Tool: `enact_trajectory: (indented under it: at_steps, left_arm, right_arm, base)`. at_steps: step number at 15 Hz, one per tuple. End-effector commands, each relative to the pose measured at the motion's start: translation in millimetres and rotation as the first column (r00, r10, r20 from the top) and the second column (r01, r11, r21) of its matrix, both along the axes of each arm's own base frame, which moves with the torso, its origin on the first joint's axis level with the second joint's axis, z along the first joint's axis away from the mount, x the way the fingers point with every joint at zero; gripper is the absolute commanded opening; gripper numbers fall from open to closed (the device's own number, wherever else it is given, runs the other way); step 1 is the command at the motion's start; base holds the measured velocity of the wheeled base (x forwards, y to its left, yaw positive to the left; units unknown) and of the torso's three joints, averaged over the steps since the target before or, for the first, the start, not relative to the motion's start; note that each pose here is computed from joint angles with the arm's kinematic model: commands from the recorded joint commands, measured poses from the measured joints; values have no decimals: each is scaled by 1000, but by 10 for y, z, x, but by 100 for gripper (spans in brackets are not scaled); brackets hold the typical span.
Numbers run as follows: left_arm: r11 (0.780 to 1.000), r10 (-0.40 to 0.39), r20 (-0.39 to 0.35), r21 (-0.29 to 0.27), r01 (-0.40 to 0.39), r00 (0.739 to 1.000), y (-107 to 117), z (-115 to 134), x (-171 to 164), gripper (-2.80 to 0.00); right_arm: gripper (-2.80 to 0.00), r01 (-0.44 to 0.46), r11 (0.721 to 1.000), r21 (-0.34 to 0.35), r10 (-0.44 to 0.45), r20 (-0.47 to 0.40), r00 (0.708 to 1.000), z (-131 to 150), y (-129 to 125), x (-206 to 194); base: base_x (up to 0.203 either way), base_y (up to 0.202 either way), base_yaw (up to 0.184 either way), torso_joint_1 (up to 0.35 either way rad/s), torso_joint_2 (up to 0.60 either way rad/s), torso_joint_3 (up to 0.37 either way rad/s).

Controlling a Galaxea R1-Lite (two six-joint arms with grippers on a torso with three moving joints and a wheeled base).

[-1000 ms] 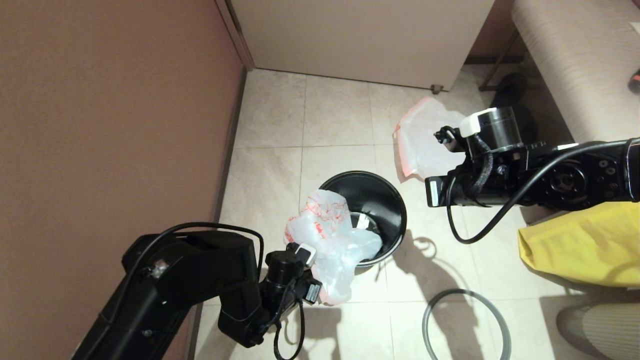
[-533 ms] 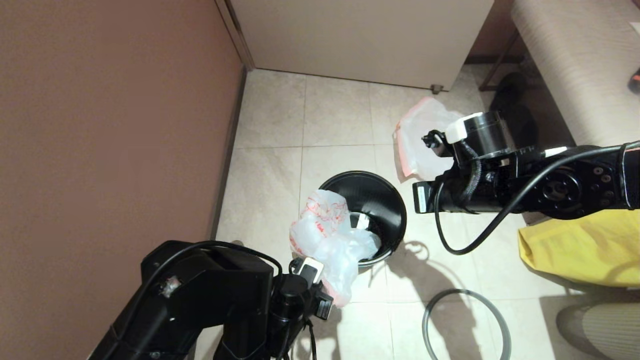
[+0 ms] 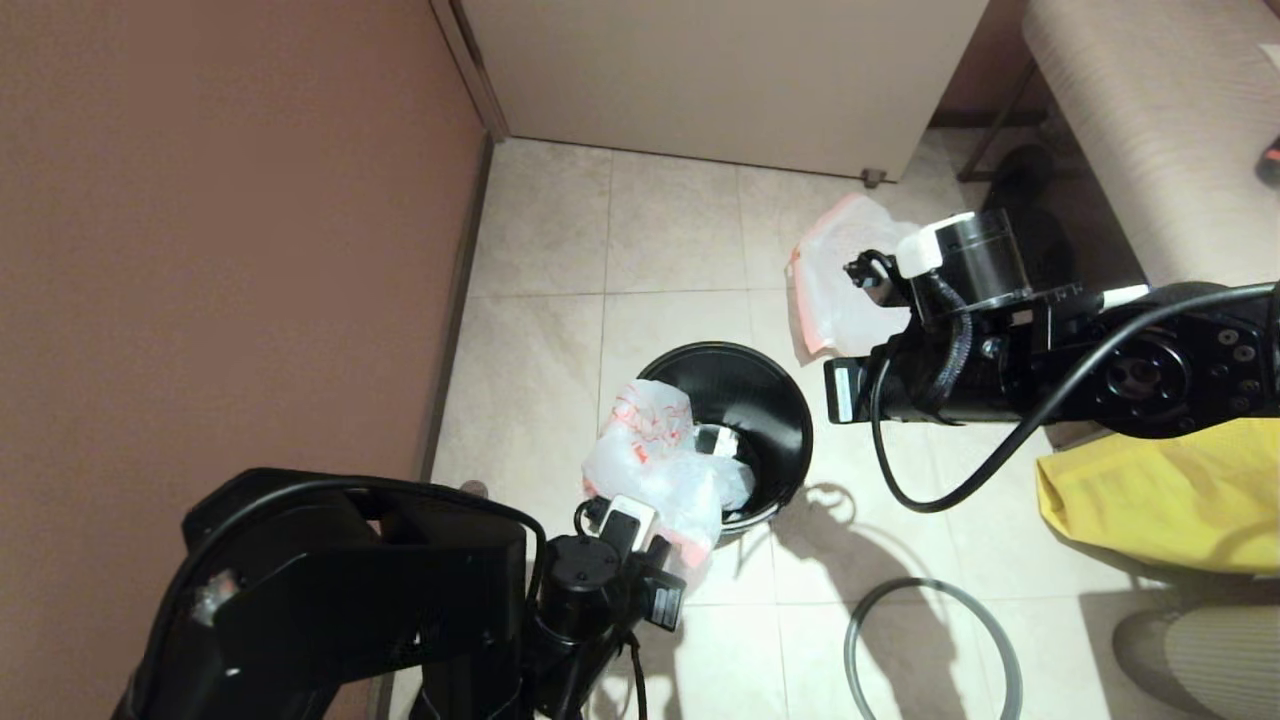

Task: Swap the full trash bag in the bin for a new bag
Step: Put the new garbage bag on the trash can

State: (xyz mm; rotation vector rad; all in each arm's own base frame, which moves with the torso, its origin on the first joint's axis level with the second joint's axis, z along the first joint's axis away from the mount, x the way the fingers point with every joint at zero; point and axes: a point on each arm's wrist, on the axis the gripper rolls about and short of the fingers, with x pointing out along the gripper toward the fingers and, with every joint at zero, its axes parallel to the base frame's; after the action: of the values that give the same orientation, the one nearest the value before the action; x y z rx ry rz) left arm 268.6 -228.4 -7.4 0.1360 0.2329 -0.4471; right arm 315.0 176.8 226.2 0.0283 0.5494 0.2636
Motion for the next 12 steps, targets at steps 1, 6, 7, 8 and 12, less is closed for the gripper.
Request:
enact_trajectory:
  at_steps: [1,6,7,8,12]
  left_arm:
    - [999,7,56,-48,-4,998,-30,221,57,-280]
    - [996,44,88,-80,-37,995,-168,530,407,-280]
    - [997,55,44,-64,-52,998,-171,517,464,-280]
    - [995,64,21,-77,-62,998,-174,492,492,-280]
    - [989,91,62,-125,-83,994,-285,645,703,-280]
  right_arm:
    - [-280,9,1000,5,-9,6,1000,42,-47,-14]
    - [-280,18,1000,14,-18,0,1000,41,-96,-6]
    - [-280,23,1000,17,-23,-6,1000,31,-105,-12]
    - [-280,31,999,18,-31,-6,1000,35,-134,-1]
    - [-280,51,998,36,-51,-7,999,45,-215,32]
  base:
    - [0,0,0,0,0,0]
    - [0,0,0,0,0,0]
    - [0,0,0,0,0,0]
    - [0,0,0,0,0,0]
    - [0,0,0,0,0,0]
